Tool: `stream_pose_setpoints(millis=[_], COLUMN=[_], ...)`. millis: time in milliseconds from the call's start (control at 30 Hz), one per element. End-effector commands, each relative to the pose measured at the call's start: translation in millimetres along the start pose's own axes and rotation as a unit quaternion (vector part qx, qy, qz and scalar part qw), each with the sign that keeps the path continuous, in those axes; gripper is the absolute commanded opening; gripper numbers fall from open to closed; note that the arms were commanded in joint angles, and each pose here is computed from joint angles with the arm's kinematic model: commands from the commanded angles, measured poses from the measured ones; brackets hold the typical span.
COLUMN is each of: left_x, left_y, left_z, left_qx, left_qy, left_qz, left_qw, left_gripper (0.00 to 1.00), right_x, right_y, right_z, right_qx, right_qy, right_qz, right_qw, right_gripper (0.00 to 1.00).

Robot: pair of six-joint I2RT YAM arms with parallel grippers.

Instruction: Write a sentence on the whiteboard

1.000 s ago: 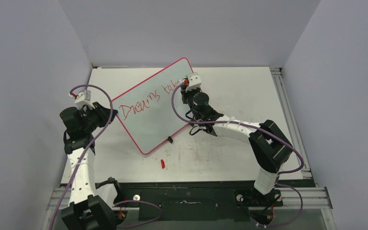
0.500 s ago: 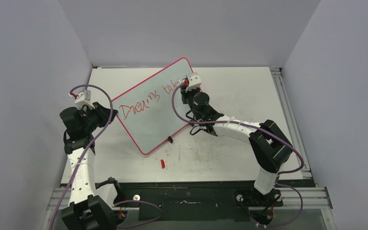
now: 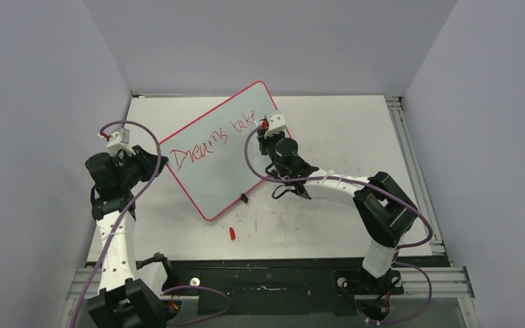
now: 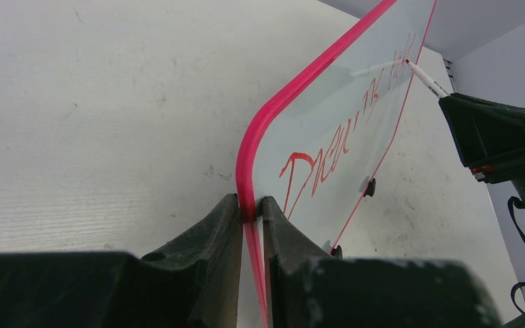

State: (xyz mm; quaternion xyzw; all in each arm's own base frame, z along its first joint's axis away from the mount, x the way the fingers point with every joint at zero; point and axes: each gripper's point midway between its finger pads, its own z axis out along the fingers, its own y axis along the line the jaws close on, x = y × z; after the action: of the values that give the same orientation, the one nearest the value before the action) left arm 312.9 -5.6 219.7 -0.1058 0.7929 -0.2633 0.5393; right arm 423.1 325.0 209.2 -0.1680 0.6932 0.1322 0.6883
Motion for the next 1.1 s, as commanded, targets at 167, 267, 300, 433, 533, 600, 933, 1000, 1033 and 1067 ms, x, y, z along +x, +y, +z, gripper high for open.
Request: stream_pose_setpoints(millis=[167, 267, 300, 433, 533, 600, 933, 1000, 1033, 1067], left_x=[-7.6, -7.3, -7.2, -7.7, -7.6, -7.4, -7.6, -7.4, -7.1, -6.6], left_y=[-11.7, -11.6, -11.7, -12.7, -12.6, -12.1, -11.2, -10.9, -10.9, -10.7], left_z=[-2.7, -2.8, -2.9, -3.6, -3.5, -3.3, -2.9, -2.9, -3.1, -3.2], left_qx=[0.019, 0.018, 0.018, 0.020, 0.020, 0.019, 0.017, 0.016, 0.016, 0.016], left_qy=[-0.012, -0.012, -0.011, -0.013, -0.013, -0.012, -0.012, -0.012, -0.012, -0.011], left_qz=[0.020, 0.020, 0.020, 0.021, 0.021, 0.021, 0.021, 0.022, 0.021, 0.021], left_qw=[1.000, 1.000, 1.000, 1.000, 1.000, 1.000, 1.000, 1.000, 1.000, 1.000], left_gripper=[0.14, 0.14, 0.13, 0.13, 0.13, 0.13, 0.13, 0.13, 0.13, 0.13], right_x=[-13.5, -12.5, -12.8, -14.3, -14.4, -14.5, -15.2, -15.6, -15.9, -16.1], right_y=[-4.0, -7.7, -9.2, -15.3, -19.2, -22.3, -30.2, -32.1, -32.9, -34.0], right_z=[-9.2, -8.5, -8.7, -8.4, -6.8, -5.5, -0.6, -0.1, -0.2, -0.2], right_qx=[0.013, 0.022, 0.025, 0.035, 0.039, 0.043, 0.050, 0.051, 0.052, 0.052], right_qy=[-0.012, -0.009, -0.009, -0.009, -0.009, -0.008, -0.010, -0.009, -0.009, -0.009], right_qz=[0.004, 0.002, 0.002, 0.003, 0.004, 0.004, 0.008, 0.007, 0.008, 0.008], right_qw=[1.000, 1.000, 1.000, 0.999, 0.999, 0.999, 0.999, 0.999, 0.999, 0.999], right_gripper=[0.05, 0.05, 0.05, 0.05, 0.05, 0.05, 0.05, 0.05, 0.05, 0.05])
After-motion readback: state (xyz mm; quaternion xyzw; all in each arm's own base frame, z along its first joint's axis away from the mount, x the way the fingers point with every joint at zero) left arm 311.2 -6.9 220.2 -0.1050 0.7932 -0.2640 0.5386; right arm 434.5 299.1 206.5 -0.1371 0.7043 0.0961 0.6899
